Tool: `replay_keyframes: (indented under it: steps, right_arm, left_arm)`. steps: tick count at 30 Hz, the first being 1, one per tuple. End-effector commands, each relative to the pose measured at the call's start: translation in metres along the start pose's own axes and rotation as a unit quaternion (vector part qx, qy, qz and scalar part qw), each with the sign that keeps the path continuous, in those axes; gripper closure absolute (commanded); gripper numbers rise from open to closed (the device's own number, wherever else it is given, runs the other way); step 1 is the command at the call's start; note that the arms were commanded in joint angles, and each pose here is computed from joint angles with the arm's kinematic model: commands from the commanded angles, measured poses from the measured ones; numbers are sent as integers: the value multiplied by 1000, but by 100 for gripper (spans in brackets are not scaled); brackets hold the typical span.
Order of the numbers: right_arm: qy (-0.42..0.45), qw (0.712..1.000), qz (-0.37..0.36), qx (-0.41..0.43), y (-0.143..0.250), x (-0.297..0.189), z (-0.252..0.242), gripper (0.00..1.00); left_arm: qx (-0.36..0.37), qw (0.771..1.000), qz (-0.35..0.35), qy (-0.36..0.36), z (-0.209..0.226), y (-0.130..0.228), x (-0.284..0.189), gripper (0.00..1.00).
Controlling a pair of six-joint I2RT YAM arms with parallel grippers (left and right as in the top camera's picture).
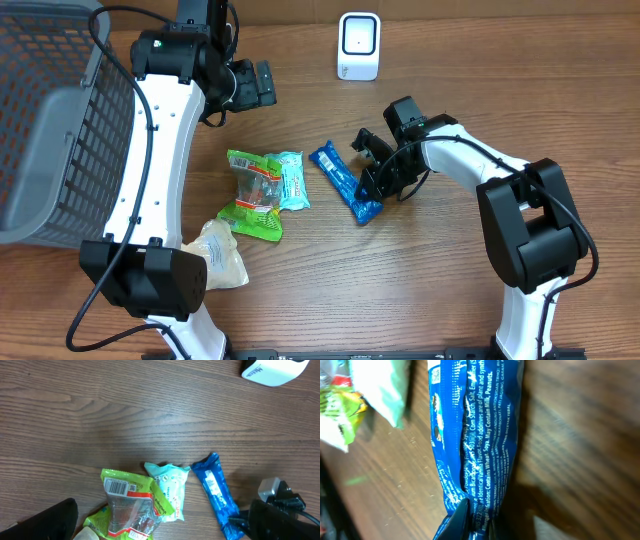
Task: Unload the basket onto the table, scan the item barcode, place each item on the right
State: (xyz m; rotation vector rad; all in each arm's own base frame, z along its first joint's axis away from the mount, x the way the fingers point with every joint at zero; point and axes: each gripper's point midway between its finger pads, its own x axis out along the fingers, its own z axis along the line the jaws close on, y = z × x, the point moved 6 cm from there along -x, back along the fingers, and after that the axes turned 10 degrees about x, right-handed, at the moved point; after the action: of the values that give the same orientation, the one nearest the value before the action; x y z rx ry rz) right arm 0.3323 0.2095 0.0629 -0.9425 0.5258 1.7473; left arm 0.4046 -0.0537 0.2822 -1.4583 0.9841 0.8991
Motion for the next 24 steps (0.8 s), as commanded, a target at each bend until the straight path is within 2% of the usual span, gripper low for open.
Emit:
replay_keyframes:
  steps: [1,6,9,12,18,24]
  right_arm:
    - [-11,999,0,49,1,0,-3,96]
    - [140,981,-49,126,-13,-20,-29,96]
    - [250,952,-97,148,-20,-43,-37,96]
    - [324,926,-133,142,-24,-64,-37,96]
    - [401,888,-187,126,-27,-94,-24,96]
    - [428,859,-256,119,-41,-113,-14,96]
  left_arm:
    - [8,1000,-9,-2,-2,-3,-4,0]
    - [8,1000,-9,-2,-2,-3,-4,0]
    - [7,1000,-9,-2,-2,-3,-4,0]
    - [8,1000,-9,-2,-2,-3,-4,0]
    - [7,1000,-9,-2,-2,-3,-4,0]
    - [7,1000,-9,-2,-2,-3,-4,0]
